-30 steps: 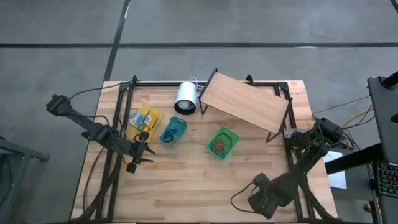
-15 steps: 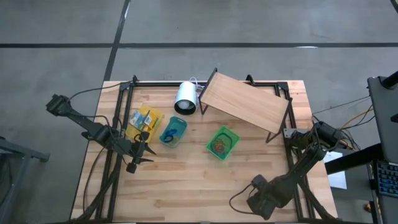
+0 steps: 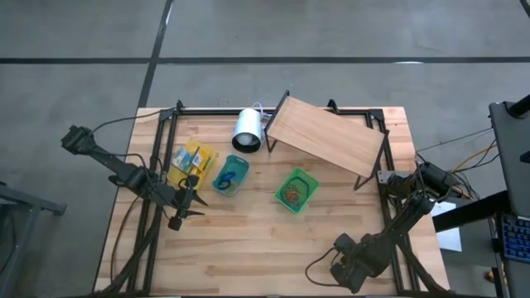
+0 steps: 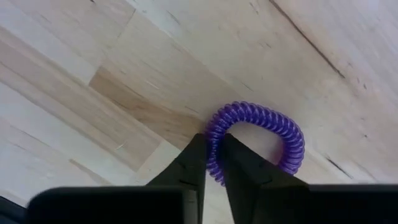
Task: Pick & Place Office Desk Supplies
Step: Put the violet spring keychain into the blue bin
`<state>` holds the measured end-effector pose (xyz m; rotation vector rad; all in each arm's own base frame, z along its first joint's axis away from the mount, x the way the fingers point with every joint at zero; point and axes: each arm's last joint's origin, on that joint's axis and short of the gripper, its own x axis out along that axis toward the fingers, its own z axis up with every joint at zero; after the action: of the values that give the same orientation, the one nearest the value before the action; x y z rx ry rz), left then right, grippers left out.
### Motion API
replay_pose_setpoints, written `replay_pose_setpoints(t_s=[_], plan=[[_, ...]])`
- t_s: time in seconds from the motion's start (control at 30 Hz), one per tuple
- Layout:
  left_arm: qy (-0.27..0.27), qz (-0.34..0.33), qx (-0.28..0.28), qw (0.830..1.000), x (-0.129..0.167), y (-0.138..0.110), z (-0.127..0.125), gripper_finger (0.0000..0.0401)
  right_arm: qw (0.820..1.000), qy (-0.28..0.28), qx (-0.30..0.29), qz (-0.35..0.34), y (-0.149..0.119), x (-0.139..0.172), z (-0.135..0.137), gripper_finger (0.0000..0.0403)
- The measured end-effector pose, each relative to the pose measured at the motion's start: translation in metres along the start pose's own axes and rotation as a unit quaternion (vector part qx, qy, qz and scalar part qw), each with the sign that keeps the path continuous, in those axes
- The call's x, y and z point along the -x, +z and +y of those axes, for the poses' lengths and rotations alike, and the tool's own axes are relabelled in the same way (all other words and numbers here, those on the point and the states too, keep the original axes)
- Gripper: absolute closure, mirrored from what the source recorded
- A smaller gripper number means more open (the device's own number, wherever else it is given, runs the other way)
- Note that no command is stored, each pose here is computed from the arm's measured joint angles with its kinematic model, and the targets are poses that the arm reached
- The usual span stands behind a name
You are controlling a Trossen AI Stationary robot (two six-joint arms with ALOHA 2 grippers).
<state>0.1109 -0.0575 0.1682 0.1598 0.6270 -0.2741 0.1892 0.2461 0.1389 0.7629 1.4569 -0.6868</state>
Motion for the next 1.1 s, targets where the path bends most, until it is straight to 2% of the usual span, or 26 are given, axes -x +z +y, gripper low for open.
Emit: replay_pose_setpoints(t_s=[0.17, 0.43, 0.6, 0.7, 0.8, 0.9, 1.0, 1.1], plan=[[0.000, 0.000, 0.000, 1.000, 0.000, 0.000, 0.000, 0.0249, 1.000, -0.001, 0.005, -0.002, 0.000, 0.000, 0.000, 0.0388], [0.000, 0.000, 0.000, 1.000, 0.000, 0.000, 0.000, 0.0249, 1.000, 0.016, 0.009, -0.015, 0.001, 0.005, 0.002, 0.0381], [0.000, 0.000, 0.000, 1.000, 0.000, 0.000, 0.000, 0.0249, 0.995, 0.065, 0.028, -0.064, 0.002, 0.025, 0.010, 0.0381], [0.000, 0.000, 0.000, 1.000, 0.000, 0.000, 0.000, 0.0249, 0.987, 0.085, 0.062, -0.120, 0.004, 0.038, 0.013, 0.0381], [0.000, 0.000, 0.000, 1.000, 0.000, 0.000, 0.000, 0.0249, 0.965, 0.115, 0.093, -0.215, 0.009, 0.056, 0.015, 0.0381], [0.000, 0.000, 0.000, 1.000, 0.000, 0.000, 0.000, 0.0249, 0.930, 0.126, 0.133, -0.320, 0.013, 0.070, 0.018, 0.0381], [0.000, 0.000, 0.000, 1.000, 0.000, 0.000, 0.000, 0.0249, 0.880, 0.121, 0.181, -0.422, 0.016, 0.079, 0.022, 0.0381], [0.000, 0.000, 0.000, 1.000, 0.000, 0.000, 0.000, 0.0249, 0.815, 0.100, 0.217, -0.528, 0.021, 0.084, 0.030, 0.0381]])
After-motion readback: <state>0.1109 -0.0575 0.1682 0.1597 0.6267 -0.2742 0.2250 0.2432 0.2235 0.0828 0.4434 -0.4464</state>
